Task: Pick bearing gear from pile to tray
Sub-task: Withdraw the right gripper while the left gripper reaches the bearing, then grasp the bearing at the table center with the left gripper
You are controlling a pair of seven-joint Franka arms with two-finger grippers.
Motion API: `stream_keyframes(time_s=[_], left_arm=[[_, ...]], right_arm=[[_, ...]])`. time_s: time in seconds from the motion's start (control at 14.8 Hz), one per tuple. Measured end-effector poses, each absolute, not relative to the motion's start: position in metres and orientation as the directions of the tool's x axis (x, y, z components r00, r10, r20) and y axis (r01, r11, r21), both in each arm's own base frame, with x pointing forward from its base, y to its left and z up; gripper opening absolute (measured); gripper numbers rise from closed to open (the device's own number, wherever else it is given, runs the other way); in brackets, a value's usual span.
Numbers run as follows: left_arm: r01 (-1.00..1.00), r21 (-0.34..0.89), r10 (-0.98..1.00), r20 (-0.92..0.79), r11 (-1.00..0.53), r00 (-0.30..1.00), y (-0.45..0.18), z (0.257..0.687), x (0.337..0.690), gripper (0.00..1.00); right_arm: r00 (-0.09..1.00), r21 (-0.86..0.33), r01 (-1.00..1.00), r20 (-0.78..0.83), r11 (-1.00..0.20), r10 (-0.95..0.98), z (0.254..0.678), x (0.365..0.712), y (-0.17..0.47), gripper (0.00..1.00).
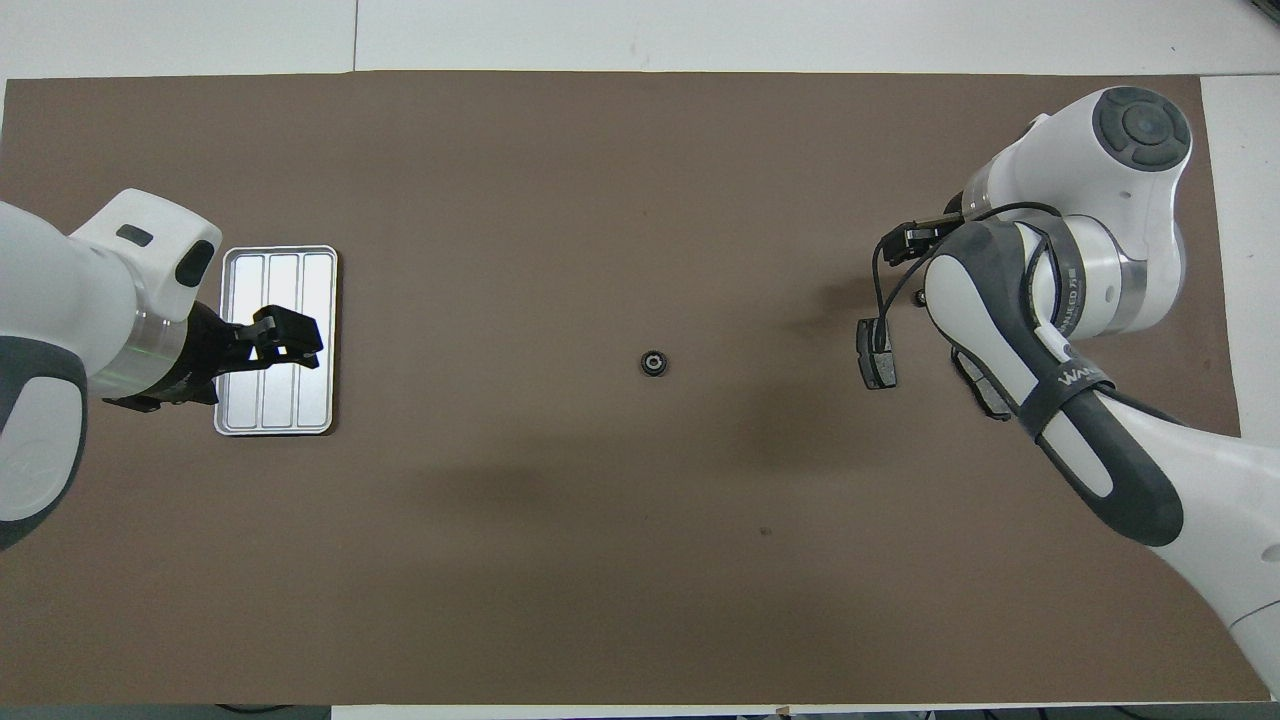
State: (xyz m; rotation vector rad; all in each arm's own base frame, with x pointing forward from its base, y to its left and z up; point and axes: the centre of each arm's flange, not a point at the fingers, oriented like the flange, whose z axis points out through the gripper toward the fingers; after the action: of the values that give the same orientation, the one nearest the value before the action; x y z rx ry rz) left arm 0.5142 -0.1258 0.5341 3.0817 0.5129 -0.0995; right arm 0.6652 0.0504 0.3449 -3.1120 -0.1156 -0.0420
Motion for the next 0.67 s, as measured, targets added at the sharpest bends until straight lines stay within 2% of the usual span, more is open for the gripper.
stream_keyframes(time_s=[0.34, 0.67], left_arm=[[0.518, 0.024, 0.516, -0.057, -0.855, 0.855, -0.232, 0.459, 0.529, 1.00], [0.590, 0.014, 0.586, -0.099, -0.807, 0.804, -0.315, 0.391, 0.539, 1.00]], right_arm=[[0.996, -0.026, 0.088, 0.022, -0.996, 0.087, 0.322, 0.659, 0.038, 0.90], [0.994, -0.027, 0.107, -0.006, -0.994, 0.107, 0.309, 0.652, 0.031, 0.90]])
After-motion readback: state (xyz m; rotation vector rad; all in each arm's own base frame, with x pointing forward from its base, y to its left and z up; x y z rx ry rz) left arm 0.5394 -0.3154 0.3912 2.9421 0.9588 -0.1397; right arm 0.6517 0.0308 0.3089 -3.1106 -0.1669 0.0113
